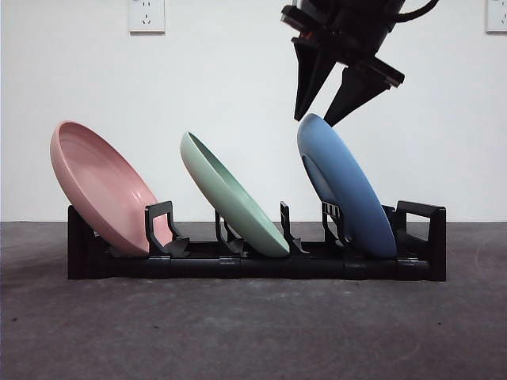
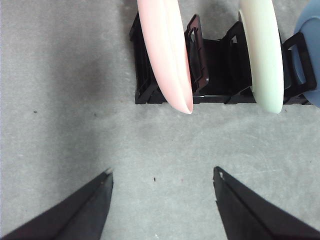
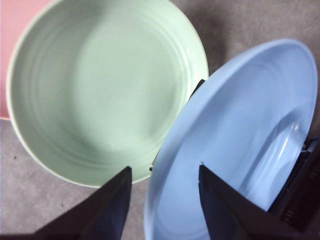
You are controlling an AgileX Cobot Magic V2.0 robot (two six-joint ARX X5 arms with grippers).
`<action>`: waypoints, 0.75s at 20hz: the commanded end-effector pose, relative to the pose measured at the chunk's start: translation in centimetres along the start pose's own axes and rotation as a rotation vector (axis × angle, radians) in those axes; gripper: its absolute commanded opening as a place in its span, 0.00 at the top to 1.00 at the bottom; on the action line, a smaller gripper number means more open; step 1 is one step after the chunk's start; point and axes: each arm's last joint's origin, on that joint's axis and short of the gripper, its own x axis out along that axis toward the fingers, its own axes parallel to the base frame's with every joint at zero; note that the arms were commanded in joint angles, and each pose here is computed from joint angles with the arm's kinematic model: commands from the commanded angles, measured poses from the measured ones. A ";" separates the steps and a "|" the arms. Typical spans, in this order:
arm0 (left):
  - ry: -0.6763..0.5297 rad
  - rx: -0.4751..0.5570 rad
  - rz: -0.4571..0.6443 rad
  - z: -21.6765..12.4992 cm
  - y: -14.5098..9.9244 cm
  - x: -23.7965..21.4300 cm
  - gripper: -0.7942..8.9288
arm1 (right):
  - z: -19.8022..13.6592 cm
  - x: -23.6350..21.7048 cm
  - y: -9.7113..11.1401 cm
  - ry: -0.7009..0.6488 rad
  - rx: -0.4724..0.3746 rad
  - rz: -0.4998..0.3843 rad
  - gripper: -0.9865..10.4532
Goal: Place the plate
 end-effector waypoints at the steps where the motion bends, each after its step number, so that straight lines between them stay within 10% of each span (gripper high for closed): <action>1: -0.024 0.010 -0.006 0.5 -0.2 -0.4 0.59 | 0.5 0.7 0.2 0.001 -0.002 0.005 0.77; 15: -0.023 0.010 -0.006 0.5 -0.2 -0.4 0.59 | 1.1 -0.8 1.5 0.019 0.005 0.119 0.90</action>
